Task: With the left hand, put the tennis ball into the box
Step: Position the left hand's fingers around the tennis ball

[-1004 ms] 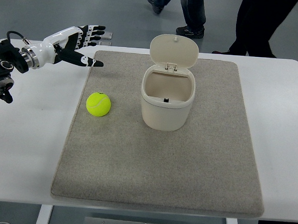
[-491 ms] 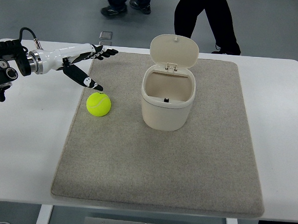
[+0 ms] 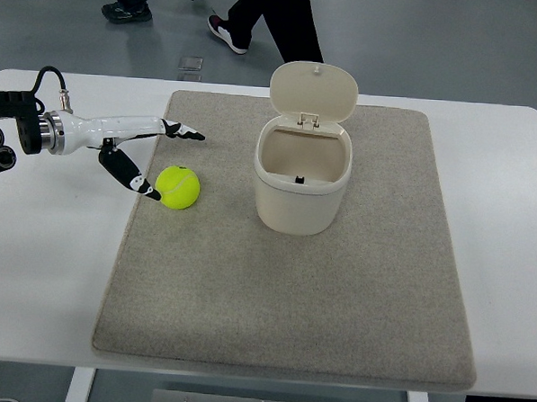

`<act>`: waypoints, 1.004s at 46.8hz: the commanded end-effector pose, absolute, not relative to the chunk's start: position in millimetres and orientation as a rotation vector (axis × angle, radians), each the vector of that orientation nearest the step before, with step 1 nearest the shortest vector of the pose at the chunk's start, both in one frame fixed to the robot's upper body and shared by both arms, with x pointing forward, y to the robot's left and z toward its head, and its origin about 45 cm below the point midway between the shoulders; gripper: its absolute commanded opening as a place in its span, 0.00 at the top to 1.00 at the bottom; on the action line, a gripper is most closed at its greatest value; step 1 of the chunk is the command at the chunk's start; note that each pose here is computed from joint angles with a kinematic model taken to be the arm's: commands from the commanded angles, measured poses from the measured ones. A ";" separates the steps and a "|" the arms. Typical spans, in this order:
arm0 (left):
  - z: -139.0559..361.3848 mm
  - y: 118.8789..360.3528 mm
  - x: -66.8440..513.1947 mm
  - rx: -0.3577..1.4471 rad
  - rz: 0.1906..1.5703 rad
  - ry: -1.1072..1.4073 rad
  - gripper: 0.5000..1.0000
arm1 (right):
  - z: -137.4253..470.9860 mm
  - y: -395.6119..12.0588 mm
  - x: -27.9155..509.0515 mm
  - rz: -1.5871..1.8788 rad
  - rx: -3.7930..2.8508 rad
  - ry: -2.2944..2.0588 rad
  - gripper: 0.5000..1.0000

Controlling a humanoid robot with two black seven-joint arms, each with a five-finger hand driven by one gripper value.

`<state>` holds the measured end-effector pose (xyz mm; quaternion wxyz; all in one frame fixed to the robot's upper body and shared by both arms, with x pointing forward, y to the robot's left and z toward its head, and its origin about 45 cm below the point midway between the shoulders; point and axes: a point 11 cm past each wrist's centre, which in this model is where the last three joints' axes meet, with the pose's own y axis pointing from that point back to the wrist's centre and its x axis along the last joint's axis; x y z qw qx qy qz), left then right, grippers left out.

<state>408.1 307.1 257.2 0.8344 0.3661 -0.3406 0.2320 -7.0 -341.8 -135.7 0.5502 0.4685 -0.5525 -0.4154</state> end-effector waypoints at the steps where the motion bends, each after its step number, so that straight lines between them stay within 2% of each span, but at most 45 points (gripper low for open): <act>1: 260.0 307.5 408.9 0.779 0.486 -0.736 0.02 | -135.7 -341.8 -6.7 -0.983 1.109 -1.308 0.20; 27: 254.2 300.1 402.8 0.830 0.380 -0.824 0.02 | -135.7 -341.8 -7.6 -0.984 1.108 -1.307 0.20; 47: 254.2 296.6 407.3 0.854 0.364 -0.928 0.02 | -135.7 -341.8 -6.7 -0.983 1.109 -1.308 0.20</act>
